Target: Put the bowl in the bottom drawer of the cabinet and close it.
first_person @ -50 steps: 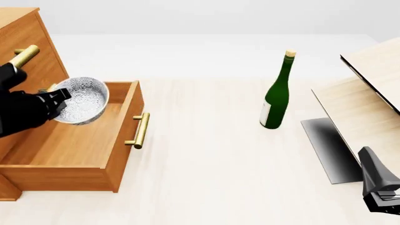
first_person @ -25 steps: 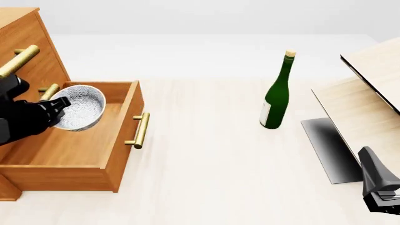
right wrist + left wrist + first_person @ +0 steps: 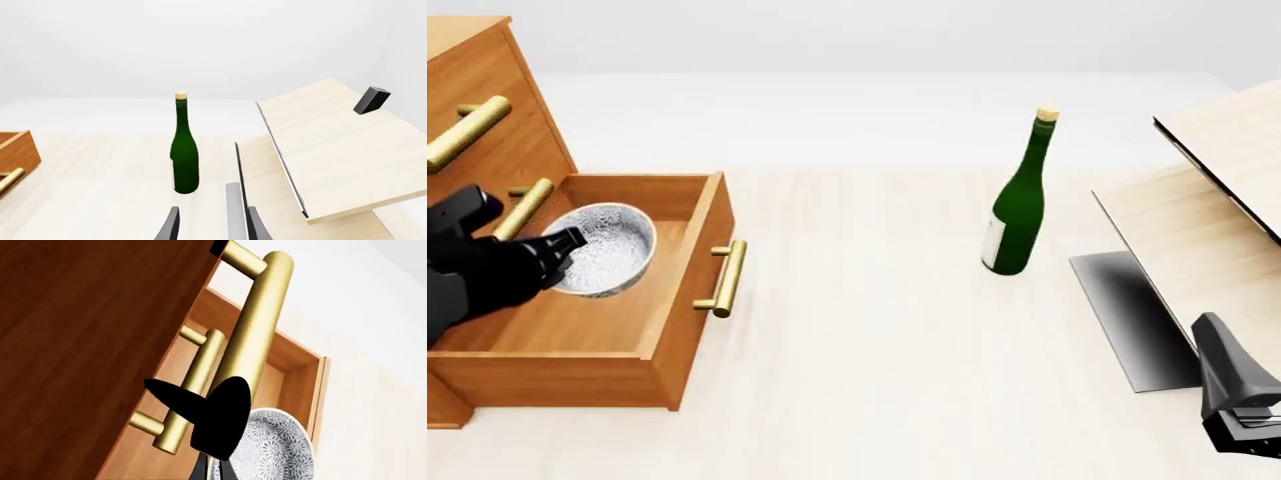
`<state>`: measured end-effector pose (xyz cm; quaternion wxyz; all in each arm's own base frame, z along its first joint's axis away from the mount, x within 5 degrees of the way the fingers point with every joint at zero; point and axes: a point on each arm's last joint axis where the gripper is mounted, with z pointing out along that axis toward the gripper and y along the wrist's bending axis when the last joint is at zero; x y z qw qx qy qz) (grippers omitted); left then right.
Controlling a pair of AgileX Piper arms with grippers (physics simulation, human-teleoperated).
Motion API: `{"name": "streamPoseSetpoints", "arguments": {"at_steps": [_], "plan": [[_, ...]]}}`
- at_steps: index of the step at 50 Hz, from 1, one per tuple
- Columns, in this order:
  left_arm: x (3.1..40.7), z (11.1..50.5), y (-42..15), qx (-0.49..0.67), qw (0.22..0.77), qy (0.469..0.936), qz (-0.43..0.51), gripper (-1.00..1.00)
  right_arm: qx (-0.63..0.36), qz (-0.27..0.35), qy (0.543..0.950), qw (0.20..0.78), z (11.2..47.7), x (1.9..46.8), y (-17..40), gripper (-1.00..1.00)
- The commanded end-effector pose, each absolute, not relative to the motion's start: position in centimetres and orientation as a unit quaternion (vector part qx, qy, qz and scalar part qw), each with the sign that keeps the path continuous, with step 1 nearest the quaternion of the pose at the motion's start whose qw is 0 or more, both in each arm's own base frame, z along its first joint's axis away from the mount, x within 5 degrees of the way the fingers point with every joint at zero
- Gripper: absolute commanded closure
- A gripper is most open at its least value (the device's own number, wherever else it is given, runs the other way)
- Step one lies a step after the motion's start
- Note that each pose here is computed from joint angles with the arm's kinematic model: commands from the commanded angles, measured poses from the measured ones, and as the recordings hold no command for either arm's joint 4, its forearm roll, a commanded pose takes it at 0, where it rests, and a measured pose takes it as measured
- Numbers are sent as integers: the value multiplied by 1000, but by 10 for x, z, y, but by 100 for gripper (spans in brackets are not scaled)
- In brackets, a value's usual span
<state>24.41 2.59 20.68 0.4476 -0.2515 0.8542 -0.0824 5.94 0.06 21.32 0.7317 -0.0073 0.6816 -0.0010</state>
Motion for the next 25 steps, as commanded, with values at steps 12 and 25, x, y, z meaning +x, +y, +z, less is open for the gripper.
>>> {"name": "streamPoseSetpoints", "arguments": {"at_steps": [12, 25], "plan": [[235, 177, 37, -290, 432, 851, -75, 100, -7, -1, 682, 732, 213, 59, 1, -100], [237, 172, 40, -296, 430, 850, -72, 100, -7, -1, 682, 732, 213, 59, 1, -100]]}}
